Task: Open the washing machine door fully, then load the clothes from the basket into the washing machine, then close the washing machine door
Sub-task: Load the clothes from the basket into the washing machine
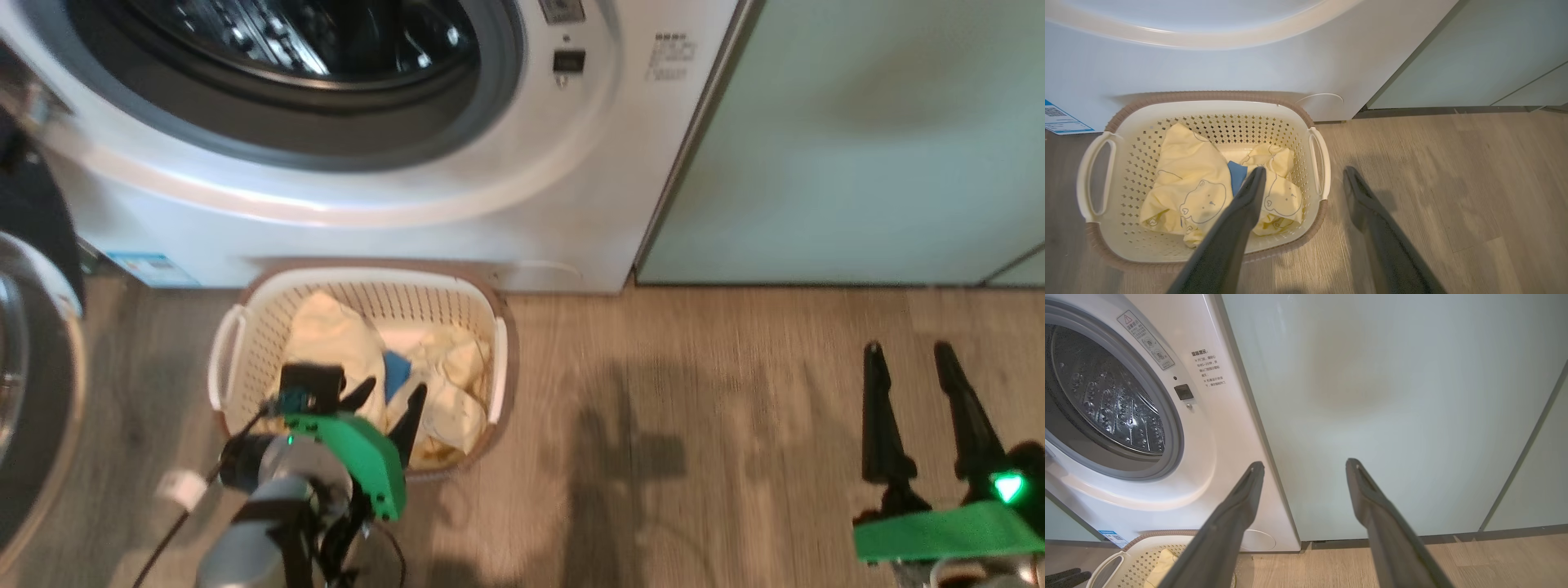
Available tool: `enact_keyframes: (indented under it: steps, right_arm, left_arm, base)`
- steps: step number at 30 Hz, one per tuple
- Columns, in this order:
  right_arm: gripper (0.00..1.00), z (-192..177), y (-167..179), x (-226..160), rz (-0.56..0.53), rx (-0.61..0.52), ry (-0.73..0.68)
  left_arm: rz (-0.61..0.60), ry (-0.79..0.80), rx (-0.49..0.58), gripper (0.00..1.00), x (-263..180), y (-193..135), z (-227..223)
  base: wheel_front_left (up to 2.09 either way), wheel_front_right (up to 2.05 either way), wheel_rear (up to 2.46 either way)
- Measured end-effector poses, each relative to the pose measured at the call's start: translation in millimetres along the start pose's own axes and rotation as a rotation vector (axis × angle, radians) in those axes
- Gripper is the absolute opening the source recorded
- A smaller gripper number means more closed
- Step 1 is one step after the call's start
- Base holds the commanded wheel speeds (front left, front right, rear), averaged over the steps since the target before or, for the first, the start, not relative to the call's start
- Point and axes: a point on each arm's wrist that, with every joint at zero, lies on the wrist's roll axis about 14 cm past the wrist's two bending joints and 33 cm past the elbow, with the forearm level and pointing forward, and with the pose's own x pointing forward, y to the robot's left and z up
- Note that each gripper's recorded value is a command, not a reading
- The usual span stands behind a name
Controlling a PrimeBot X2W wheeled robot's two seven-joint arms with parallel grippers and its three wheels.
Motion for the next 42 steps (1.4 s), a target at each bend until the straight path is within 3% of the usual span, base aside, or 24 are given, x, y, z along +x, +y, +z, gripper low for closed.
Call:
enact_keyframes:
  steps: [11,23,42]
  right_arm:
    - [1.0,-31,-6,40,-0.009,0.027,0.059]
    - [1.0,-63,-29,71,-0.055,0.022,0.104]
    - [1.0,-104,-51,77,-0.111,0.019,0.193]
  left_arm:
    - [-0.079,0.243,-0.037,1.0,72,-9,-59]
    - [-0.058,0.409,-0.083,1.0,127,25,-122]
    - [-0.073,0.588,-0.127,1.0,168,34,-202]
  base:
    - [0.0,0.0,0.0]
    - [0.0,0.0,0.0]
    - [0.0,0.0,0.0]
